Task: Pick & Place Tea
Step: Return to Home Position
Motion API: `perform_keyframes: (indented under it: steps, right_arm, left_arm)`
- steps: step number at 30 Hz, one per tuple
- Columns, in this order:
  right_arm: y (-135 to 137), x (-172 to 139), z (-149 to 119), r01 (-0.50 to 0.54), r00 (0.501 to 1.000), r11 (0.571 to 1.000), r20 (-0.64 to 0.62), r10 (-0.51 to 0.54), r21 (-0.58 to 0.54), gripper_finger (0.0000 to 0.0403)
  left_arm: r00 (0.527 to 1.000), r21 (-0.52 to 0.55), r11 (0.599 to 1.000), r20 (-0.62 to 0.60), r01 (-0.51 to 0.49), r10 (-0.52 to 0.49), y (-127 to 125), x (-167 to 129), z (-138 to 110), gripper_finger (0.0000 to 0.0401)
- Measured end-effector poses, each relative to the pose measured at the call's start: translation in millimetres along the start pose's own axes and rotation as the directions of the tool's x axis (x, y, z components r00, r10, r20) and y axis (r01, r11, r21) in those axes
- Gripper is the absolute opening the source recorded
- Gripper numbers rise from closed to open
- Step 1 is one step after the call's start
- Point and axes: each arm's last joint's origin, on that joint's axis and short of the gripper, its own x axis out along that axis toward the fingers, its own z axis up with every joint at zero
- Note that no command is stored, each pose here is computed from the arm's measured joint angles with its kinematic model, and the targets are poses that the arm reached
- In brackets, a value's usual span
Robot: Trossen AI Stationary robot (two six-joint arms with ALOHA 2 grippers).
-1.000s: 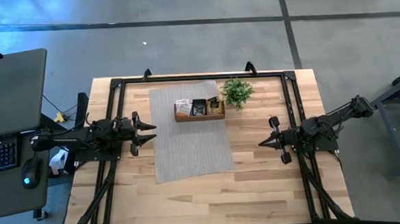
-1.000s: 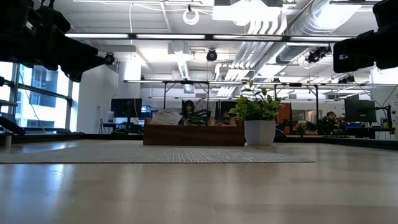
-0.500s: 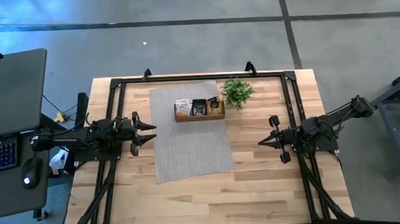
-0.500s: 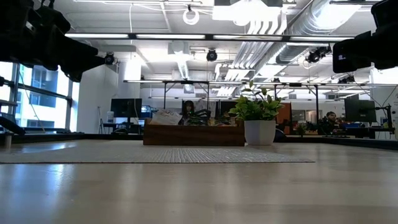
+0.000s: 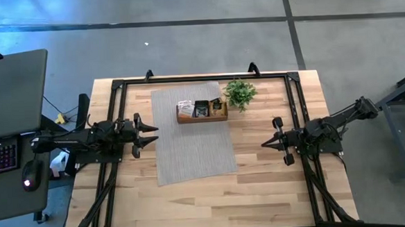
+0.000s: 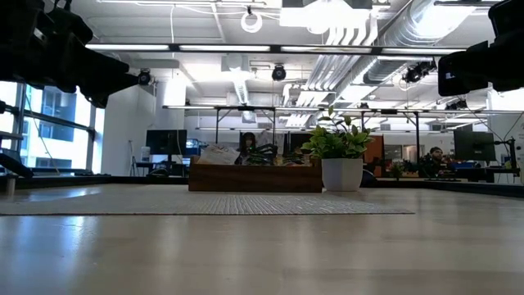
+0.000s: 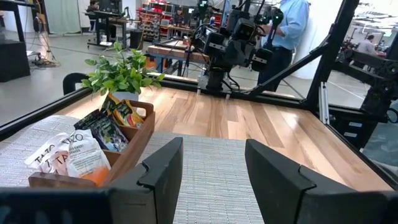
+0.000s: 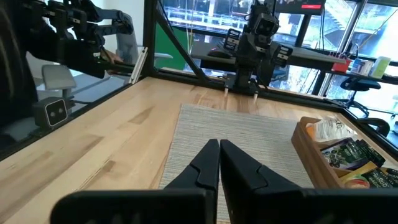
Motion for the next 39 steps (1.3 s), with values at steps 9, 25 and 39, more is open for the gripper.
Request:
perform_keyframes:
  steps: [9, 25, 39]
  right_arm:
    - [0.0, 0.0, 0.0, 0.000, 1.000, 1.000, 0.000, 0.000, 0.000, 0.0005]
    - [0.0, 0.0, -0.1, 0.000, 1.000, 1.000, 0.000, 0.000, 0.000, 0.0006]
    - [0.0, 0.0, -0.2, 0.000, 1.000, 1.000, -0.001, 0.000, 0.000, 0.0005]
  left_arm:
    - [1.000, 0.000, 1.000, 0.000, 0.000, 0.000, 0.0, 0.0, 0.0, 0.0172]
    - [1.000, 0.000, 1.000, 0.000, 0.000, 0.000, 0.0, 0.0, -0.1, 0.0172]
    - [1.000, 0.000, 1.000, 0.000, 0.000, 0.000, 0.0, 0.0, -0.1, 0.0172]
